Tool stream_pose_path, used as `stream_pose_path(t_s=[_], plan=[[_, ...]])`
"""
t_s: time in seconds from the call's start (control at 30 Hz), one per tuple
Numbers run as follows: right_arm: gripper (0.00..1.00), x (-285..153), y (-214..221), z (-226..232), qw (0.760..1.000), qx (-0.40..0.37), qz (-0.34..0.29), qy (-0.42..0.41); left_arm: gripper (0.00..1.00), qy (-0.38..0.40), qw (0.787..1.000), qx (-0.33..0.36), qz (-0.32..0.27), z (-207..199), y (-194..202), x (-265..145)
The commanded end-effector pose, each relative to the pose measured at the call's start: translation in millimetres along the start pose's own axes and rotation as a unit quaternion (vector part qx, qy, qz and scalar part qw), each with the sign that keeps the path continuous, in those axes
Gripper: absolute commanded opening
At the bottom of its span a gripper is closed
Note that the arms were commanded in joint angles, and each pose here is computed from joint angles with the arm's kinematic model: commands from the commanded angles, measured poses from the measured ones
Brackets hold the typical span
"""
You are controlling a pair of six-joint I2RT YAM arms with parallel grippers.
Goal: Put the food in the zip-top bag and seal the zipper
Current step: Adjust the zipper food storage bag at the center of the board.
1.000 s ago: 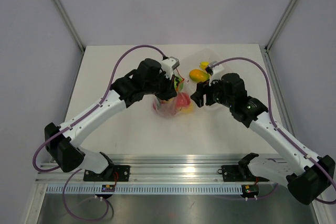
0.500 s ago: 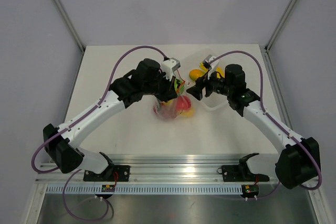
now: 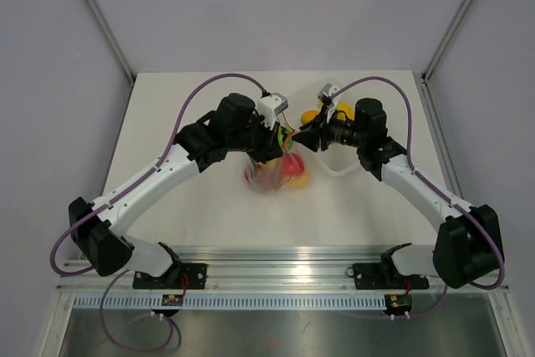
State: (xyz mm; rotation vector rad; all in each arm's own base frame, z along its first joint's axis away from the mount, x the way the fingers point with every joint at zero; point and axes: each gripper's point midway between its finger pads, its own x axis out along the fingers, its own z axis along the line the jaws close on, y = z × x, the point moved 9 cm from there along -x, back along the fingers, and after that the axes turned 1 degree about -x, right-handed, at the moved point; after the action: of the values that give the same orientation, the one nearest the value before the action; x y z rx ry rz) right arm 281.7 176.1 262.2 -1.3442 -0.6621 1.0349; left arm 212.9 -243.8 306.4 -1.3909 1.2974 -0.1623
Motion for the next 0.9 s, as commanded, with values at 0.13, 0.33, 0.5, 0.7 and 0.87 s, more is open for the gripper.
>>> stream_pose_path(t_s=[0.13,0.33,0.5,0.7,0.87], plan=[[0.33,6.1,-16.2,-1.1,1.0,-0.007,-0.022,-0.022,0.0,0.023,0.999,0.023,-0.042,-9.2,-23.4,-10.7],[0.48,4.1,-9.3,-1.9,1.0,-0.003,-0.021,-0.002,0.0,0.022,0.999,0.022,-0.045,-9.6,-25.7,-10.9],[0.39,6.3,-4.2,-1.0,0.999,0.027,-0.024,-0.003,0.0,0.027,0.999,0.02,-0.043,-10.0,-27.0,-7.7],[0.0,4.1,-6.8,0.3,0.998,0.039,-0.044,0.009,0.07,0.012,0.999,0.013,-0.046,-8.7,-37.6,-3.4],[0.0,-2.7,-10.0,1.2,0.996,0.044,-0.068,0.045,0.42,-0.078,0.996,-0.002,-0.053,-6.5,-64.5,-25.0]])
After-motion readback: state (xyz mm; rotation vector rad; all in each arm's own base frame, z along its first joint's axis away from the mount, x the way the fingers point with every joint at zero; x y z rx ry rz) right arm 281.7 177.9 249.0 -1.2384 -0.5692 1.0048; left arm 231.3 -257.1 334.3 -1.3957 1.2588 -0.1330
